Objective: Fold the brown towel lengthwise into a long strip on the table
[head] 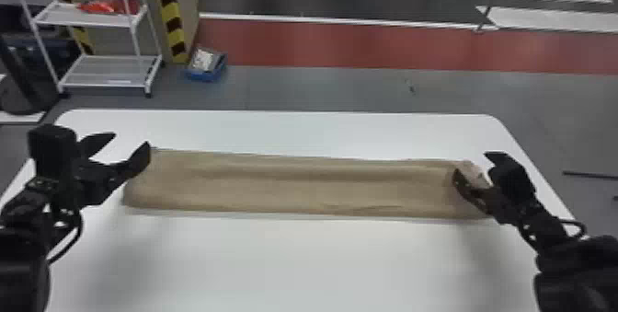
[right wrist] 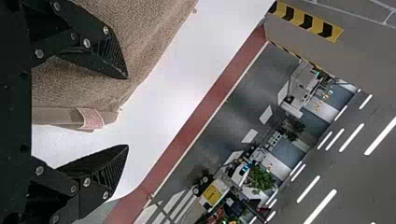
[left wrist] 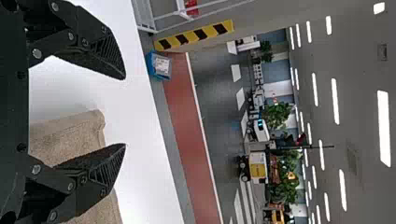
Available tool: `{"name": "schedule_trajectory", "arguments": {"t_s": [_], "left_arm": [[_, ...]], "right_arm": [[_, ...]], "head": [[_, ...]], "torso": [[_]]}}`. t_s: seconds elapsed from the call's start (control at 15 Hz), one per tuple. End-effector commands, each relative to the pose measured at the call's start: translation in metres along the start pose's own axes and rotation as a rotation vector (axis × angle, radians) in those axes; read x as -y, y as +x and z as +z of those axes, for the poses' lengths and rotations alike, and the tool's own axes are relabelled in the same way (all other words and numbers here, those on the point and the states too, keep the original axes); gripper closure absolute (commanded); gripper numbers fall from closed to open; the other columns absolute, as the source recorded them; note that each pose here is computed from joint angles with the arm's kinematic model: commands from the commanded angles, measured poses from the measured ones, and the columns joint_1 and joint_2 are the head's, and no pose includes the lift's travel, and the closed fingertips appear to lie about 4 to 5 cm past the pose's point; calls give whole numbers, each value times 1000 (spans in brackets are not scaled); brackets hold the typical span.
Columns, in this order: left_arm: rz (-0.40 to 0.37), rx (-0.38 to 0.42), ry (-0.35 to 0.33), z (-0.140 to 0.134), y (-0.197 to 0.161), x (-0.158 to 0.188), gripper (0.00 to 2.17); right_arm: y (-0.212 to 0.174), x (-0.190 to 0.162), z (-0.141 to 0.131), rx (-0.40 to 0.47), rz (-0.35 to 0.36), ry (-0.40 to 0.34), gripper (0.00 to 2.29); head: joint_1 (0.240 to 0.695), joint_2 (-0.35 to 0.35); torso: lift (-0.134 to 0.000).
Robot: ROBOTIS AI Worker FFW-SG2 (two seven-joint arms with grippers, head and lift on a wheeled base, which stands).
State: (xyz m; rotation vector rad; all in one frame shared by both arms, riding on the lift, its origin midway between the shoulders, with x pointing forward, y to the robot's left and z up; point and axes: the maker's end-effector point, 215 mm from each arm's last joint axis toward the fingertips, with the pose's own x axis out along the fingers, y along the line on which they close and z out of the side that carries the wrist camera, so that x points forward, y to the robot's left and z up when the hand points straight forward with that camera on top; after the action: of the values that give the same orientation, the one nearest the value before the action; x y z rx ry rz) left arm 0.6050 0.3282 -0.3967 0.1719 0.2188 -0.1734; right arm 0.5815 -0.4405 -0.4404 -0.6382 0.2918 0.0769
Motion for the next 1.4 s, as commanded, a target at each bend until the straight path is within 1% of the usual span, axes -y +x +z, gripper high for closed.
{"name": "schedule_trajectory", "arguments": {"t_s": [0.0,0.07,0.13,0.2,0.33,0.47,0.6,0.67,0.73,0.8,0.87,1.0,1.13,1.27,1.33], "left_arm": [[18,31,-27,7,-19,-9,22],[15,51,-54,11,-28,-10,22],[7,54,-85,7,-35,-7,22],[4,63,-104,8,-41,-5,22],[4,88,-147,11,-57,-4,22],[-8,92,-155,10,-69,7,22],[-16,93,-164,5,-79,18,22],[-14,101,-170,6,-88,20,22],[-9,125,-185,9,-97,20,22],[1,178,-196,22,-109,20,22],[17,210,-197,29,-121,22,22],[43,242,-191,38,-137,30,22],[68,297,-176,52,-152,45,22],[78,302,-177,55,-159,58,22],[84,303,-172,57,-164,65,22]], "right_arm": [[-11,7,2,27,-14,19,60],[-18,8,5,43,-12,33,63],[-27,10,11,70,-13,27,63],[-33,9,21,116,6,42,63],[-48,19,35,181,68,134,63],[-53,18,26,161,78,155,66],[-61,15,17,155,88,177,70],[-68,18,16,173,80,201,70],[-75,21,16,192,85,236,70],[-84,23,19,214,84,267,70],[-95,20,25,234,86,279,60],[-117,6,46,290,91,321,60],[-135,-23,81,349,115,364,60],[-147,-52,111,383,141,394,70],[-152,-65,123,383,150,412,70]], "head": [[695,-103],[695,-101],[695,-100],[695,-99],[695,-91],[695,-85],[695,-102],[695,-108],[695,-115],[695,-120],[695,-128],[695,-131],[695,-122],[695,-92],[695,-80]], "torso": [[-116],[-116],[-116],[-116],[-116],[-116],[-116],[-116],[-116],[-116],[-116],[-116],[-116],[-116],[-116]]}}
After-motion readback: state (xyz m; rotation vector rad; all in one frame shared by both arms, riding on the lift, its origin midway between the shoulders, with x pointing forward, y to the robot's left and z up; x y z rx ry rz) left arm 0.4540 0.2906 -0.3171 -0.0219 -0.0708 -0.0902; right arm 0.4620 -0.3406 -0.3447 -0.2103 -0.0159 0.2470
